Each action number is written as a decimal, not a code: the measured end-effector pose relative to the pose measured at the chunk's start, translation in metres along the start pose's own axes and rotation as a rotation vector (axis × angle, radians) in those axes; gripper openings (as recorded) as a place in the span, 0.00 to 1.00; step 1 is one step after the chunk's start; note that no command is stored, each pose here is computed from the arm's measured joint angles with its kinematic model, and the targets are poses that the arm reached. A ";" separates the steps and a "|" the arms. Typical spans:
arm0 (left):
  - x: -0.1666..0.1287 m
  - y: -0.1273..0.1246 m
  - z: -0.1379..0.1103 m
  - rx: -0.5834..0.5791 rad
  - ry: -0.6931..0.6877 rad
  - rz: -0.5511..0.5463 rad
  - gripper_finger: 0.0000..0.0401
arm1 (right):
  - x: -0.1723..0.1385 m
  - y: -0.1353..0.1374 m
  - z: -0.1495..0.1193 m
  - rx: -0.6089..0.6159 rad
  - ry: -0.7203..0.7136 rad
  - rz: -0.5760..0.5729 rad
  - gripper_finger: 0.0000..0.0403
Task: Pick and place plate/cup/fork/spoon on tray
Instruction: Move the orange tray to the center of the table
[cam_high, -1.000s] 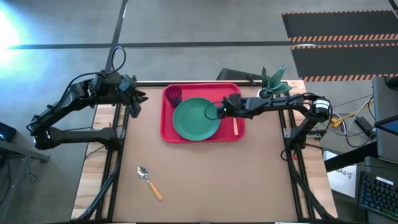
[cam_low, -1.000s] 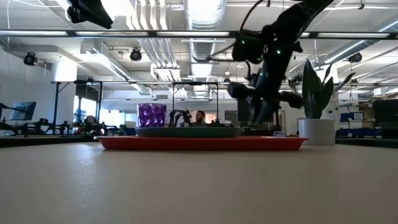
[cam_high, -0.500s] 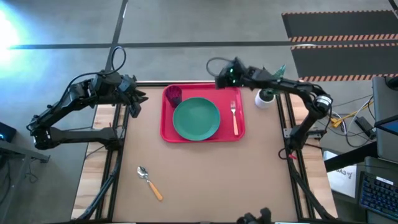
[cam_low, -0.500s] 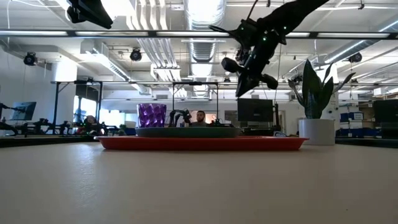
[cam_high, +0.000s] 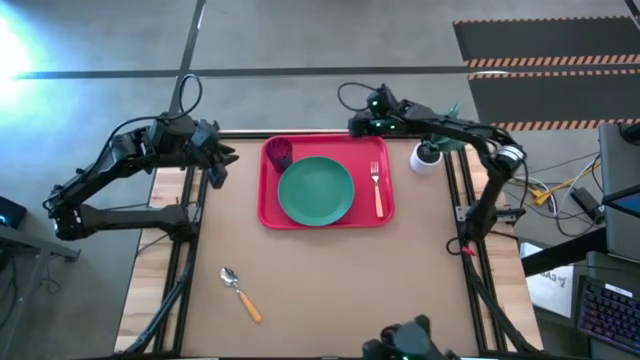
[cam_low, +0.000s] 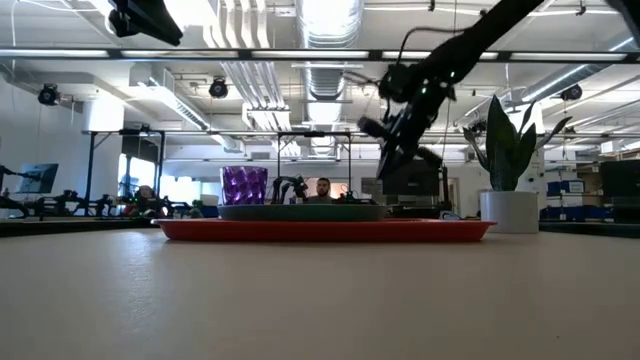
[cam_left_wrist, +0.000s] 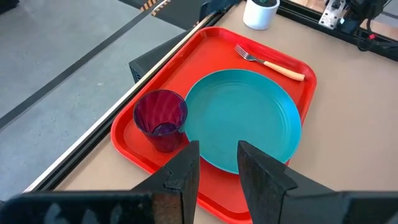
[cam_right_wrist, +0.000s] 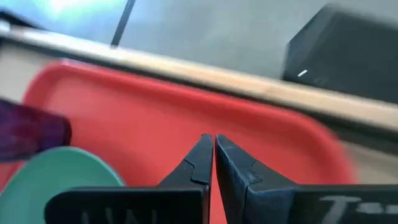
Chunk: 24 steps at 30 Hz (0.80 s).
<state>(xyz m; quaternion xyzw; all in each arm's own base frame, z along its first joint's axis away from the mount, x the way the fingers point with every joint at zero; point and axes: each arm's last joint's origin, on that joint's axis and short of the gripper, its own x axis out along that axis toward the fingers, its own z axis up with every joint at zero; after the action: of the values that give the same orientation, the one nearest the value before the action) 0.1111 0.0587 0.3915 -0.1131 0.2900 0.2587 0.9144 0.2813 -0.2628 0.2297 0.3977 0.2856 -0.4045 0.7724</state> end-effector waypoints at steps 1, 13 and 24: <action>0.001 0.000 0.000 0.000 0.001 0.000 0.23 | 0.010 -0.002 -0.001 0.003 0.021 0.022 0.02; 0.014 -0.001 0.004 0.002 0.042 0.004 0.23 | 0.088 0.025 0.042 -0.045 0.060 0.137 0.02; 0.018 -0.001 0.005 0.005 0.052 0.005 0.23 | 0.121 0.044 0.057 -0.166 0.242 0.047 0.02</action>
<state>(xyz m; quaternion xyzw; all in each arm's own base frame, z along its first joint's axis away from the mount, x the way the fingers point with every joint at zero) 0.1266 0.0667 0.3853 -0.1166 0.3148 0.2572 0.9062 0.3874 -0.3431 0.1837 0.3849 0.3996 -0.3103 0.7719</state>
